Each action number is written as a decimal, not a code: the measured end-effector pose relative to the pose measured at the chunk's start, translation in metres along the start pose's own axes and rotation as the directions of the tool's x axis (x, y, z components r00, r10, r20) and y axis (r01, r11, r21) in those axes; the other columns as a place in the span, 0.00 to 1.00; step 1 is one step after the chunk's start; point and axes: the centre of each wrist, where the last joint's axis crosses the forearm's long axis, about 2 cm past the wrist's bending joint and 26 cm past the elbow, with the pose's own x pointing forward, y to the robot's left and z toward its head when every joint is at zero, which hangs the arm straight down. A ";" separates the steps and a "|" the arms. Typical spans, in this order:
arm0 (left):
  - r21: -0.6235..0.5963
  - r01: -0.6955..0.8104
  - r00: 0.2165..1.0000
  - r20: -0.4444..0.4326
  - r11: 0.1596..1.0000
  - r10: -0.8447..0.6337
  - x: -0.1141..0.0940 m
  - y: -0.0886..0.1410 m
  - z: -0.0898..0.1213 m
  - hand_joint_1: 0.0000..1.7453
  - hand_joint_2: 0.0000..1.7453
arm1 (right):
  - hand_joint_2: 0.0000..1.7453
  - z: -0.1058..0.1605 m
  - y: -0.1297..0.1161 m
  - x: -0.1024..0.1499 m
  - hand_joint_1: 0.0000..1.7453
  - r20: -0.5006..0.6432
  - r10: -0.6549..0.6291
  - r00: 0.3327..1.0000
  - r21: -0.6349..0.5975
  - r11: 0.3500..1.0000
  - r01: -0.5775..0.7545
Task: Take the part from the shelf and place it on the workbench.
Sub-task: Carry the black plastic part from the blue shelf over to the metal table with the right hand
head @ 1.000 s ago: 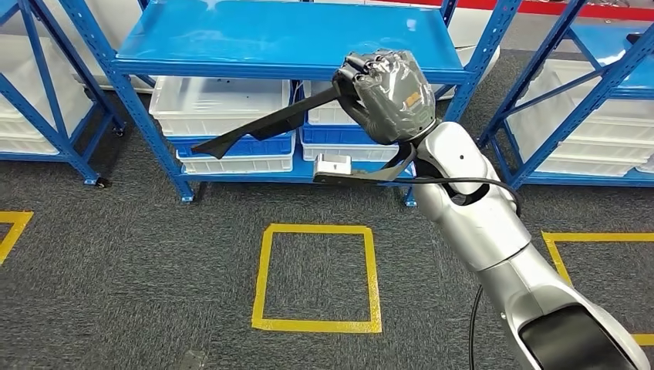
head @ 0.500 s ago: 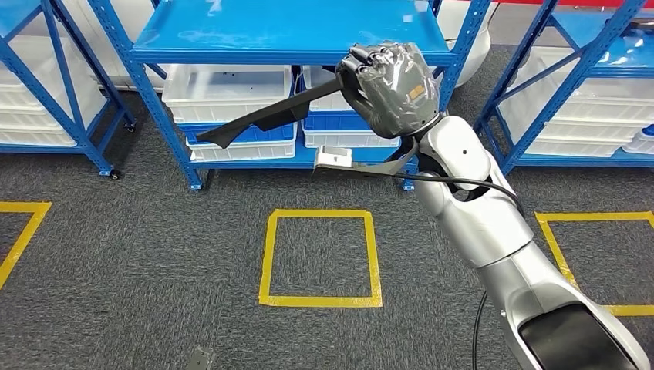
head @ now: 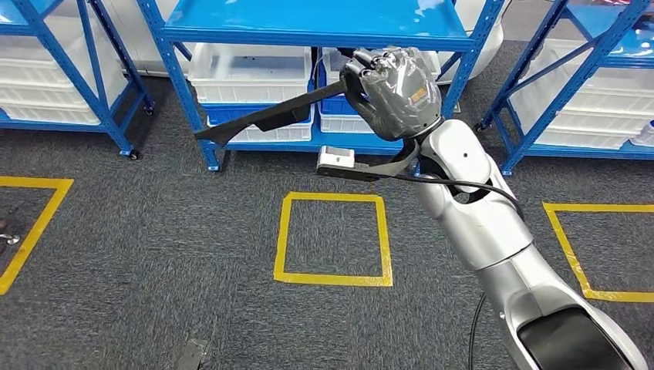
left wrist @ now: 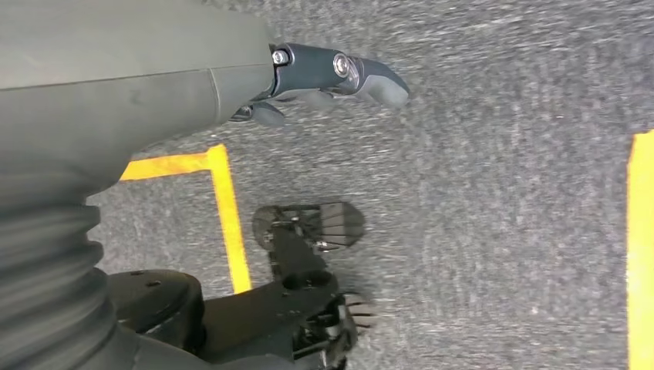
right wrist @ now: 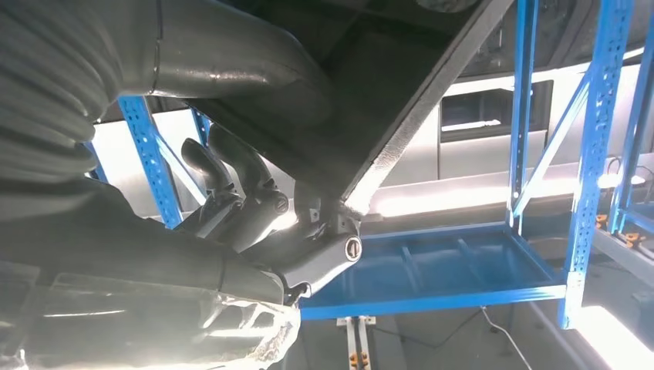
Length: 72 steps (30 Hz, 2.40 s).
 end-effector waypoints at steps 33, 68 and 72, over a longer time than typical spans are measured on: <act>0.001 0.012 1.000 0.018 1.000 -0.012 0.008 0.001 -0.003 0.00 1.00 | 1.00 0.010 0.001 -0.010 0.88 -0.030 -0.002 1.000 0.019 1.000 0.002; 0.014 0.005 0.998 0.060 1.000 -0.006 0.016 0.005 -0.007 0.00 1.00 | 1.00 0.018 0.008 -0.011 0.88 -0.070 -0.067 0.995 0.005 0.998 0.067; 0.017 0.006 0.998 0.060 1.000 -0.007 0.016 0.007 -0.007 0.00 1.00 | 1.00 0.018 0.008 -0.011 0.88 -0.070 -0.070 0.995 0.002 0.998 0.070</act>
